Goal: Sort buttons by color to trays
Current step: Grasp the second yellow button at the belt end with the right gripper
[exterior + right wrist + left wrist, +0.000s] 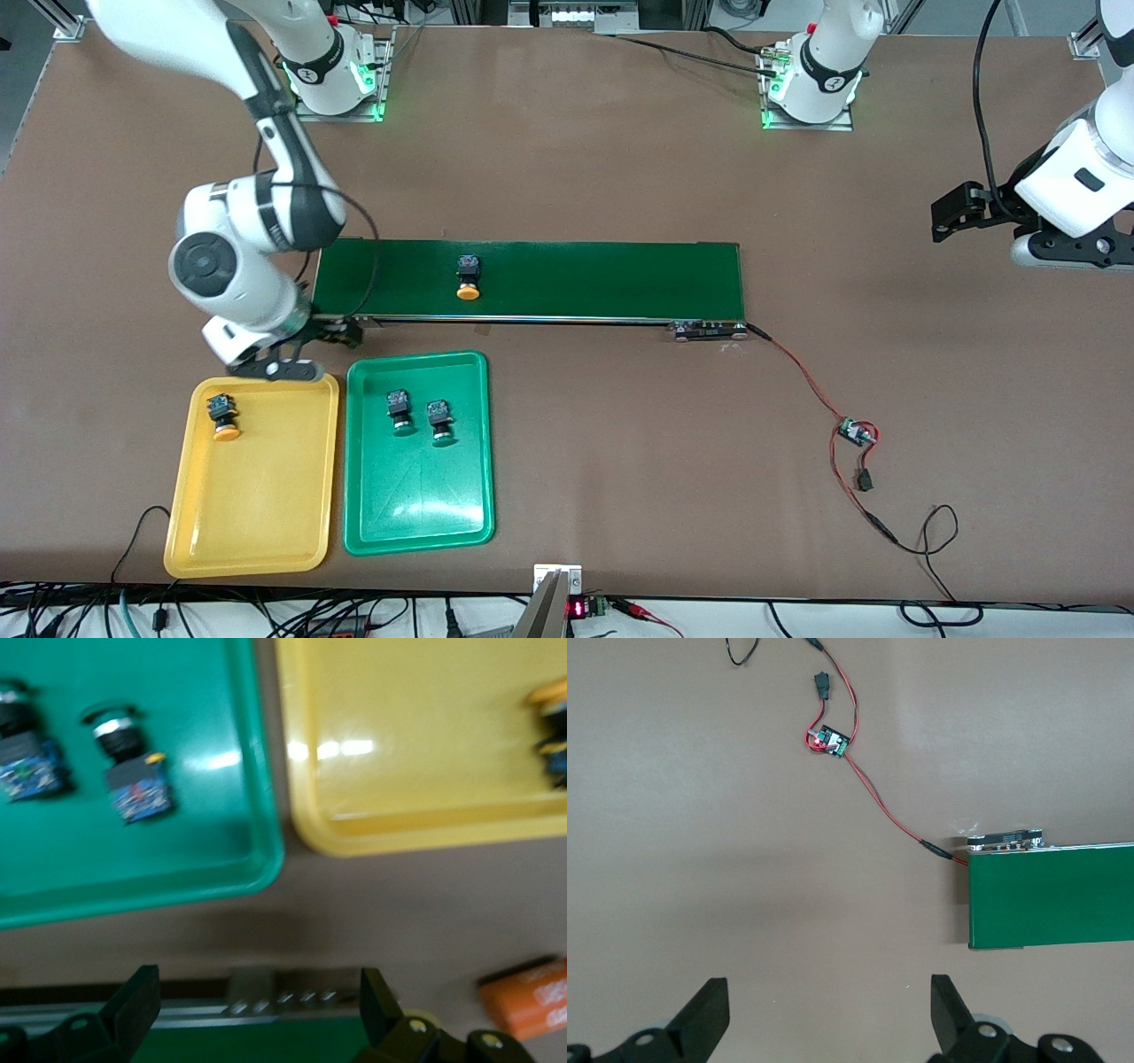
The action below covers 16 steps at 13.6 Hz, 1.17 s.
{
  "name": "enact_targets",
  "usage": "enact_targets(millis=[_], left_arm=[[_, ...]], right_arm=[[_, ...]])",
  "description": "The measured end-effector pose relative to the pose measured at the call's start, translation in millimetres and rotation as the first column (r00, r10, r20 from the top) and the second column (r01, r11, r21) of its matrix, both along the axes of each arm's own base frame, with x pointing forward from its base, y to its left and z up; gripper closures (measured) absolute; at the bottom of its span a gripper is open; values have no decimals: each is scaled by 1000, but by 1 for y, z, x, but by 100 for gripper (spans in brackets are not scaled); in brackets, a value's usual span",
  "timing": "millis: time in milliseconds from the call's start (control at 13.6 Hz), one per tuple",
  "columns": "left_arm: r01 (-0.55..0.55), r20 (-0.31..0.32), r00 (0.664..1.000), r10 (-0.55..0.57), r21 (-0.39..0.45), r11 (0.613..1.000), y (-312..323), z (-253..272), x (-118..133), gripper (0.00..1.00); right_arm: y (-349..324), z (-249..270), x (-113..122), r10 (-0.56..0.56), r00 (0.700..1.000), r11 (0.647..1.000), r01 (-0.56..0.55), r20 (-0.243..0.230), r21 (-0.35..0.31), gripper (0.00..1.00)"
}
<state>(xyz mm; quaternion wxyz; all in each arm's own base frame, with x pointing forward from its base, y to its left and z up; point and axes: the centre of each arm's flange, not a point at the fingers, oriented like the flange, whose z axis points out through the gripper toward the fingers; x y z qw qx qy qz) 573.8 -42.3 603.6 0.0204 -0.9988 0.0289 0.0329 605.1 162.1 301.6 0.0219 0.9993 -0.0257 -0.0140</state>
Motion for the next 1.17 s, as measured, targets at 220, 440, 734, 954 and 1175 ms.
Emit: enact_targets(millis=[220,440,734,954,1175], left_arm=[[3,0,1000,-3,0,1000,-2,0,0,0],[6,0,1000,-6,0,1000,-3,0,0,0],[5,-3,1000,-5,0,1000,-3,0,-1,0],[10,-14,1000,-10,0,1000,-4,-1,-2,0],[17,-14,1000,-17,0,1000,-6,-1,-2,0]], right_arm=[[39,2,-38,5,999,1000,-5,-38,11,0],[62,-3,-63,-1,993,999,5,-118,34,0],[77,-8,-76,-10,984,997,23,-177,72,0],[92,-18,-92,32,979,997,-18,-203,73,0],[105,-28,-104,65,972,996,-49,-227,75,0]])
